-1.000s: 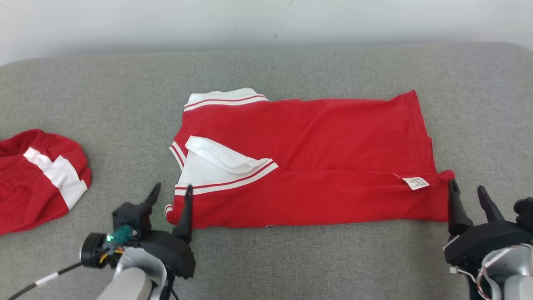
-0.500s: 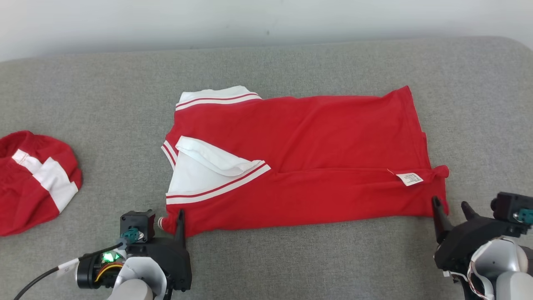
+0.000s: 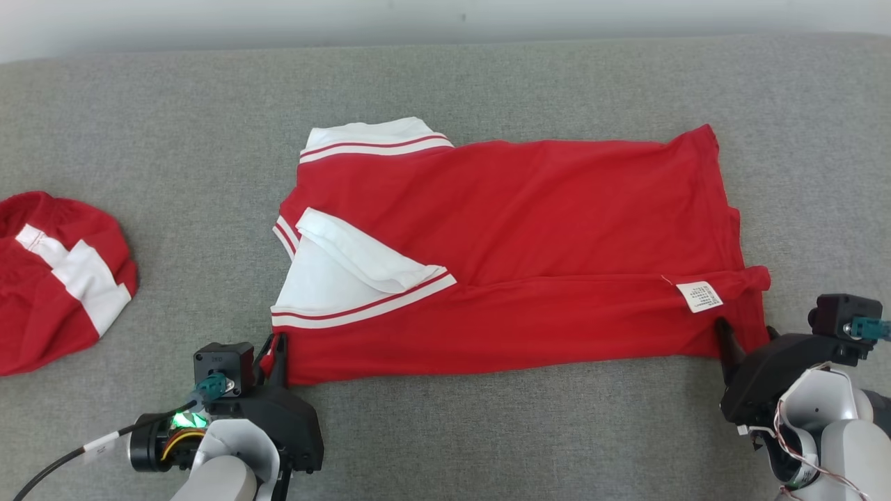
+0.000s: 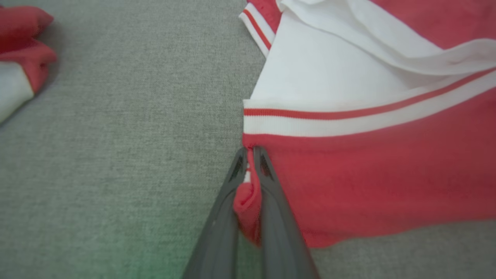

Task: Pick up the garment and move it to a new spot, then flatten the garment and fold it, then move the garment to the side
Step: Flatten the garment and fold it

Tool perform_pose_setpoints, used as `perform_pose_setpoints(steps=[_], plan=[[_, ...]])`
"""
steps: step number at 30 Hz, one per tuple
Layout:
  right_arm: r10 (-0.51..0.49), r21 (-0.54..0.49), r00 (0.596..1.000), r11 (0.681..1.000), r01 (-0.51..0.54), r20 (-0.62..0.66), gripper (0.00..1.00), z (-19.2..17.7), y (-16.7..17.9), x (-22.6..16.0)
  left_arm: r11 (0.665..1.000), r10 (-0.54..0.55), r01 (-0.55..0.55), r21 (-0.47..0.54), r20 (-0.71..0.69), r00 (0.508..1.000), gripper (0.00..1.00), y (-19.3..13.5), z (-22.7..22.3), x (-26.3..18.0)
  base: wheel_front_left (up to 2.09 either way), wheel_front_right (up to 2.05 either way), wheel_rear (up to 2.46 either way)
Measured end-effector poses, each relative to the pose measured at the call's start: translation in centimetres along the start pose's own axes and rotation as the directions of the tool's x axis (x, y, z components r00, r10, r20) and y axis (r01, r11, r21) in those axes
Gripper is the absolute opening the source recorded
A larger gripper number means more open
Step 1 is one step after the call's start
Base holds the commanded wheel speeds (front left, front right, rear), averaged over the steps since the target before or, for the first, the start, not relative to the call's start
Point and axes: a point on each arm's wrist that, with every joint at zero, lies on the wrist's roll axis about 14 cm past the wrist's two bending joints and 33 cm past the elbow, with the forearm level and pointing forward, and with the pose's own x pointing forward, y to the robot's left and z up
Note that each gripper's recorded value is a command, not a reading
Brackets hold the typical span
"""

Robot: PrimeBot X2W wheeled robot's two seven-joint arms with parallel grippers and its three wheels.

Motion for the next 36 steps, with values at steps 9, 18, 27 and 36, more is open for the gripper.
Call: perform_pose_setpoints(steps=[9, 18, 27, 36], plan=[[0.047, 0.010, 0.999, 0.999, -0.047, -0.020, 0.00, 0.1, 1.5, 0.6, 0.999, -0.024, 0.024, -0.029, 0.009, 1.000, 0.00, -0.3, 0.2, -0.1, 0.00, 0.00, 0.00], [0.014, 0.062, 0.999, 0.998, -0.017, 0.041, 0.00, 0.1, -0.9, -3.1, 0.997, -0.066, 0.067, -0.034, 0.031, 0.997, 0.00, -1.5, 0.0, -2.4, 0.00, 0.00, 0.00], [0.003, 0.146, 1.000, 0.989, -0.005, 0.010, 0.00, -2.5, -3.1, -6.6, 0.995, -0.078, 0.077, -0.057, -0.009, 0.997, 0.00, -2.2, -1.9, -6.2, 0.00, 0.00, 0.00], [0.006, 0.179, 0.998, 0.984, 0.005, -0.059, 0.00, -5.7, -3.6, -7.0, 0.994, -0.058, 0.049, -0.100, -0.088, 0.994, 0.00, -2.2, -4.6, -8.7, 0.00, 0.00, 0.00]])
